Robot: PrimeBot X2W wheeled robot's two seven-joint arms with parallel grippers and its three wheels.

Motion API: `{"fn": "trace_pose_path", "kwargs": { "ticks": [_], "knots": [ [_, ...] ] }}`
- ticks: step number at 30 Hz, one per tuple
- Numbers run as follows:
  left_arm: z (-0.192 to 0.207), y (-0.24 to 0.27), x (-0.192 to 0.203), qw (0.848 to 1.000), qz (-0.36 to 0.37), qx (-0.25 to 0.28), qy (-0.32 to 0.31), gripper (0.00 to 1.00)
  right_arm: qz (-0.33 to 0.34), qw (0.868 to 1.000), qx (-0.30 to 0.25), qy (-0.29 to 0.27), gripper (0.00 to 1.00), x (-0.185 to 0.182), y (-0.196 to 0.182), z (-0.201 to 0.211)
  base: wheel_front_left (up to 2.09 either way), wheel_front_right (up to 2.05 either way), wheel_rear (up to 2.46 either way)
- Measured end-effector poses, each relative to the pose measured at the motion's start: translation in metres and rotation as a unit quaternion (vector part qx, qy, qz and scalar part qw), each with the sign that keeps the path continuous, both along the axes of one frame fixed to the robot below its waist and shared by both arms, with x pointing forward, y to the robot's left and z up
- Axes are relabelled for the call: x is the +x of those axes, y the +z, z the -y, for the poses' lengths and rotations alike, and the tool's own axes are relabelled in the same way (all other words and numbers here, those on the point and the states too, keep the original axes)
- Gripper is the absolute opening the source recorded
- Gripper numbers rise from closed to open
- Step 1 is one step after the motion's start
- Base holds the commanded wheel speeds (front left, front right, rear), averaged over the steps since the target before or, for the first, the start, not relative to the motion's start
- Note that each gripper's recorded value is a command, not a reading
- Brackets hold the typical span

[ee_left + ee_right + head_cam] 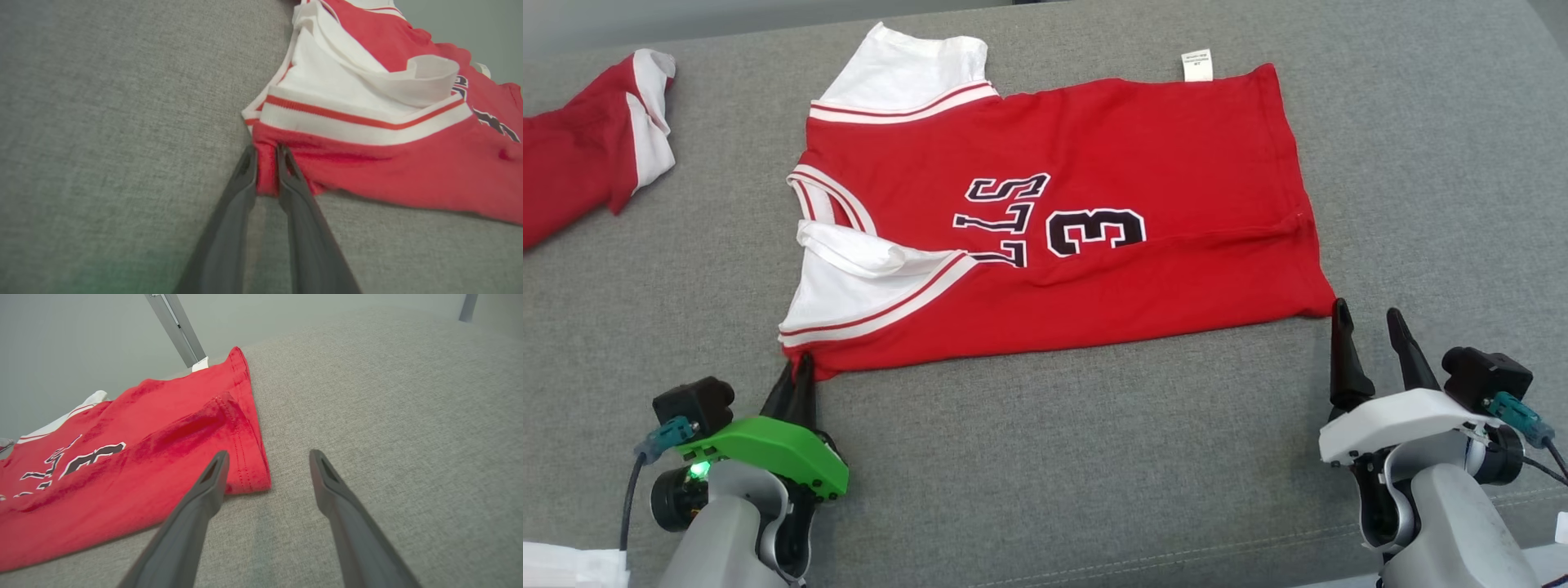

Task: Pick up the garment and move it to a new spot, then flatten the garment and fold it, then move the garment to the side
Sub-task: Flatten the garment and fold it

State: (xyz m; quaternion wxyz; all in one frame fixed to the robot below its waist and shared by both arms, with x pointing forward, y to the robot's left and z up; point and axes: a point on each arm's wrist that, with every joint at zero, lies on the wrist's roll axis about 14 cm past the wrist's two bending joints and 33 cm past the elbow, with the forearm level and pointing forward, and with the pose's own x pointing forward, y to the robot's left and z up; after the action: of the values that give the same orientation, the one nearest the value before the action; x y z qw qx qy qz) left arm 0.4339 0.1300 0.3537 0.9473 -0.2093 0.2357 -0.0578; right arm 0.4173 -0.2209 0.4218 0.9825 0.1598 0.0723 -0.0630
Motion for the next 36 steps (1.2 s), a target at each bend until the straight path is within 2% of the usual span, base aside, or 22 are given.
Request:
{"fn": "trace_pose_path", "kwargs": {
  "ticks": [8, 19, 20, 21, 22, 23, 26, 36],
  "knots": [
    [0.007, 0.006, 0.000, 0.999, 0.017, 0.032, -0.036, 0.00, -0.029, 0.999, -0.018, 0.024, 1.00, 0.010, -0.014, -0.011, 0.00, 0.00, 0.00],
    [-0.001, 0.035, 0.004, 0.995, 0.077, 0.050, -0.033, 0.00, -0.096, 0.994, -0.013, 0.041, 1.00, 0.024, -0.044, -0.023, 0.00, 0.00, 0.00],
    [-0.001, 0.037, 0.003, 0.995, 0.081, 0.050, -0.032, 0.00, -0.100, 0.994, -0.011, 0.043, 0.97, 0.026, -0.045, -0.025, 0.00, 0.00, 0.00],
    [-0.001, 0.039, 0.002, 0.995, 0.083, 0.050, -0.033, 0.00, -0.104, 0.994, -0.008, 0.046, 0.69, 0.028, -0.047, -0.028, 0.00, 0.00, 0.00],
    [-0.001, 0.041, 0.001, 0.995, 0.085, 0.051, -0.032, 0.00, -0.107, 0.993, -0.007, 0.050, 0.51, 0.029, -0.048, -0.031, 0.00, 0.00, 0.00],
    [-0.001, 0.043, 0.000, 0.994, 0.088, 0.052, -0.031, 0.00, -0.109, 0.993, -0.006, 0.054, 0.42, 0.031, -0.049, -0.033, 0.00, 0.00, 0.00],
    [-0.002, 0.047, -0.003, 0.993, 0.093, 0.058, -0.034, 0.00, -0.107, 0.992, 0.002, 0.062, 0.00, 0.036, -0.047, -0.041, 0.00, 0.00, 0.00],
    [-0.004, 0.058, -0.020, 0.992, 0.099, 0.066, -0.037, 0.00, -0.043, 0.997, 0.045, 0.042, 0.00, 0.037, -0.017, -0.041, 0.00, 0.00, 0.00]
  ]
}}
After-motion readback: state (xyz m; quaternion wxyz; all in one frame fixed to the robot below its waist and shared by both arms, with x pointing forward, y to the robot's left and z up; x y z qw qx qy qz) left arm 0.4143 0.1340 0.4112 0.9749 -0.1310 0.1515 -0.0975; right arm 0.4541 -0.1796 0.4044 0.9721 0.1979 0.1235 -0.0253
